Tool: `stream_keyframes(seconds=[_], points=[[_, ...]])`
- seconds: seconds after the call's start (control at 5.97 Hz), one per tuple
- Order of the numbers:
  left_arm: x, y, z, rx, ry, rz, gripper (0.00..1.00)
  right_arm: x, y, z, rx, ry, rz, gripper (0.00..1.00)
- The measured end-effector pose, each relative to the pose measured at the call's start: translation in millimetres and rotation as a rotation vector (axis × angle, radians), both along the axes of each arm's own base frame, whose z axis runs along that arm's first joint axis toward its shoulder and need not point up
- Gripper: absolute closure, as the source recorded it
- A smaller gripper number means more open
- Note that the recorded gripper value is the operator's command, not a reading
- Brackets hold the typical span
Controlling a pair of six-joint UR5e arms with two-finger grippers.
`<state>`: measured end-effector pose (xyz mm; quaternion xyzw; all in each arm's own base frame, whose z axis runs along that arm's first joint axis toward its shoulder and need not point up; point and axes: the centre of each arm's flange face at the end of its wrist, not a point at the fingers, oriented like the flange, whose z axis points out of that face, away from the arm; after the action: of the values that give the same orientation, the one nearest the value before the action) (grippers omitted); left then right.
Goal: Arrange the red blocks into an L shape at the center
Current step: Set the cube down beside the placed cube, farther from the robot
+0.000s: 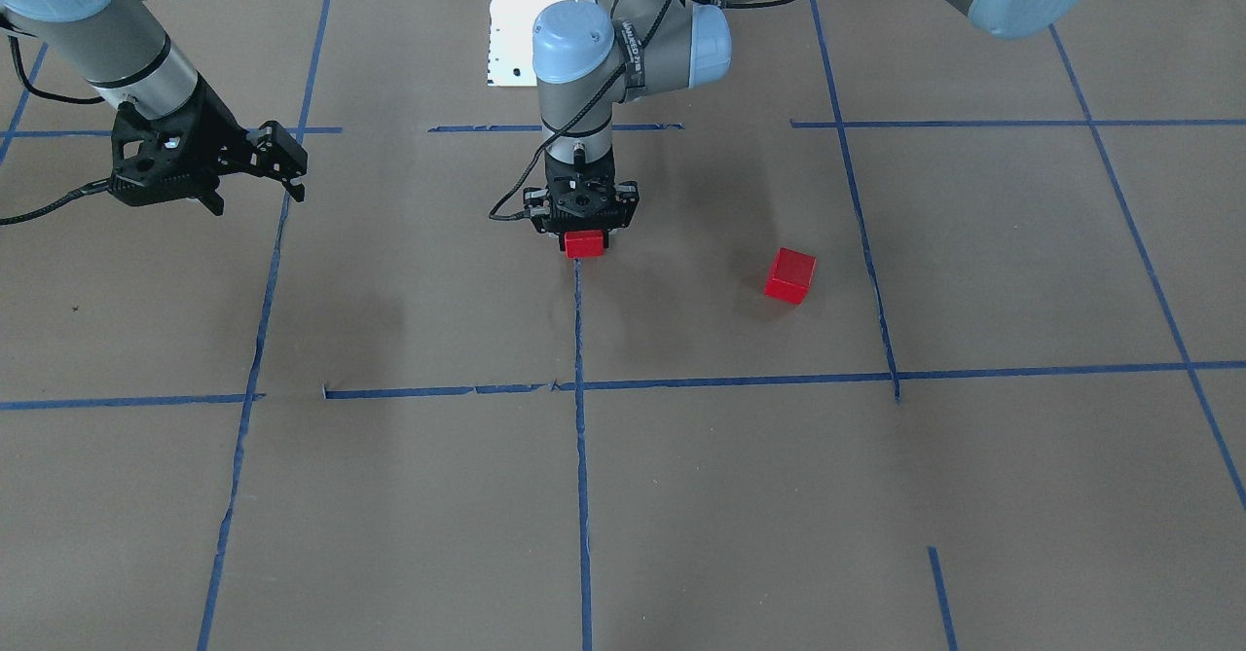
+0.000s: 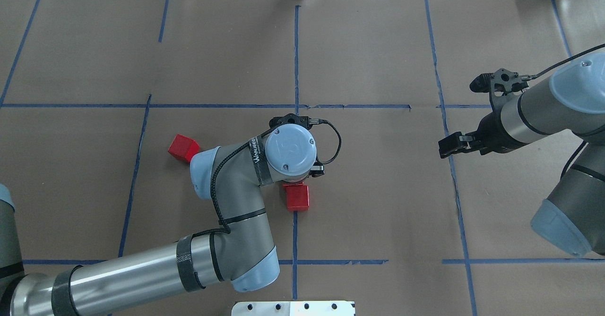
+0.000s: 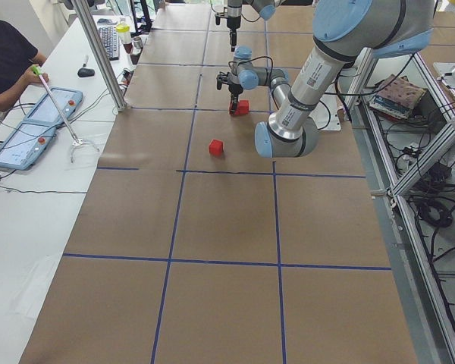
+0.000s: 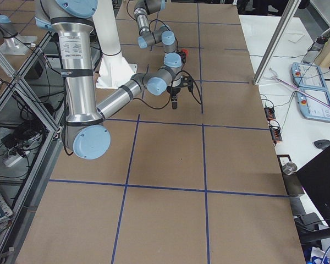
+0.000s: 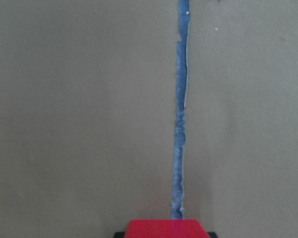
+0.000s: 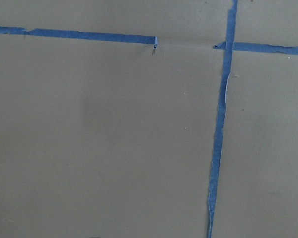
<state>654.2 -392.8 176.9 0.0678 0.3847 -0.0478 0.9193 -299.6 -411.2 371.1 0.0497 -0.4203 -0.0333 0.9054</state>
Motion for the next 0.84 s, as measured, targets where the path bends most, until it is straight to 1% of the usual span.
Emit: stream_keyframes(seconds=[0.84], points=[[2.5,4.2,-1.4,0.0,0.003,0.006,0.94,-1.4,0.5,-0.5,-0.003,-0.001,0.001,0.0]])
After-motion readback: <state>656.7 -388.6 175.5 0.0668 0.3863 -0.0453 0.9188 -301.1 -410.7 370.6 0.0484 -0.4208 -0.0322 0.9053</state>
